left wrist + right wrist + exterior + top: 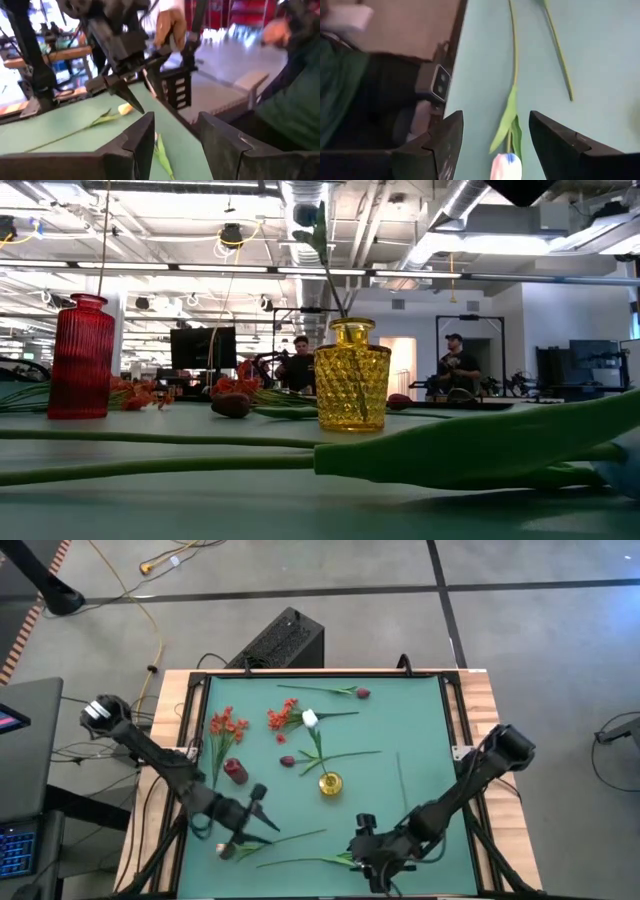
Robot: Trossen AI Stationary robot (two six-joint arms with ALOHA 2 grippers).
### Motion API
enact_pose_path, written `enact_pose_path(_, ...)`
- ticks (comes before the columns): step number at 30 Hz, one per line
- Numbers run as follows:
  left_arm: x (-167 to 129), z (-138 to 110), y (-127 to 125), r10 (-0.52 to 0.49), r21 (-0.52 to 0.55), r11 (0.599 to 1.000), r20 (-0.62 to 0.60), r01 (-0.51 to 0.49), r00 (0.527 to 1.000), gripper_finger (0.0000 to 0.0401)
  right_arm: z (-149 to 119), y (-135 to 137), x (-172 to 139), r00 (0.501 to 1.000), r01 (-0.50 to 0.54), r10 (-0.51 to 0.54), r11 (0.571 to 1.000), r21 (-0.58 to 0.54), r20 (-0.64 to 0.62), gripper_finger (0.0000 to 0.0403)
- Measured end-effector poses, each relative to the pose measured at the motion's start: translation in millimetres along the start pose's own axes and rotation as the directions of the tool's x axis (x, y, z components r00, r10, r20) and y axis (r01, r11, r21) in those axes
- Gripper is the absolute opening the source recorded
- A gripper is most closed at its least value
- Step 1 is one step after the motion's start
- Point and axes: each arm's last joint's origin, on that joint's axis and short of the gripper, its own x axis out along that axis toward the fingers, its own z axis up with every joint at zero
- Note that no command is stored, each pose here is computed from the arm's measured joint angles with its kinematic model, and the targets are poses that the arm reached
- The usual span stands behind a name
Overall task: Sort flowers into vase by color
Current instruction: Put the white flower into the yellow vase
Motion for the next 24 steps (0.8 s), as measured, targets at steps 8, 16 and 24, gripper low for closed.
enact_pose_path(8,90,-5,-25,0.0,0.056,0.998,-0.408,0.025,0.913,0.0142,-7,7,2,0.989,0.088,-0.067,0.982,0.169,-0.13,0.0254)
enact_pose_path(16,147,-30,-40,0.032,0.071,0.997,-0.587,0.013,0.809,0.0142,-30,33,-8,0.985,0.141,-0.114,0.966,0.217,-0.131,0.0254)
enact_pose_path(24,159,-54,-35,0.087,0.044,0.996,-0.639,-0.077,0.764,0.0142,-48,51,-19,0.981,0.188,-0.172,0.957,0.22,-0.09,0.0254)
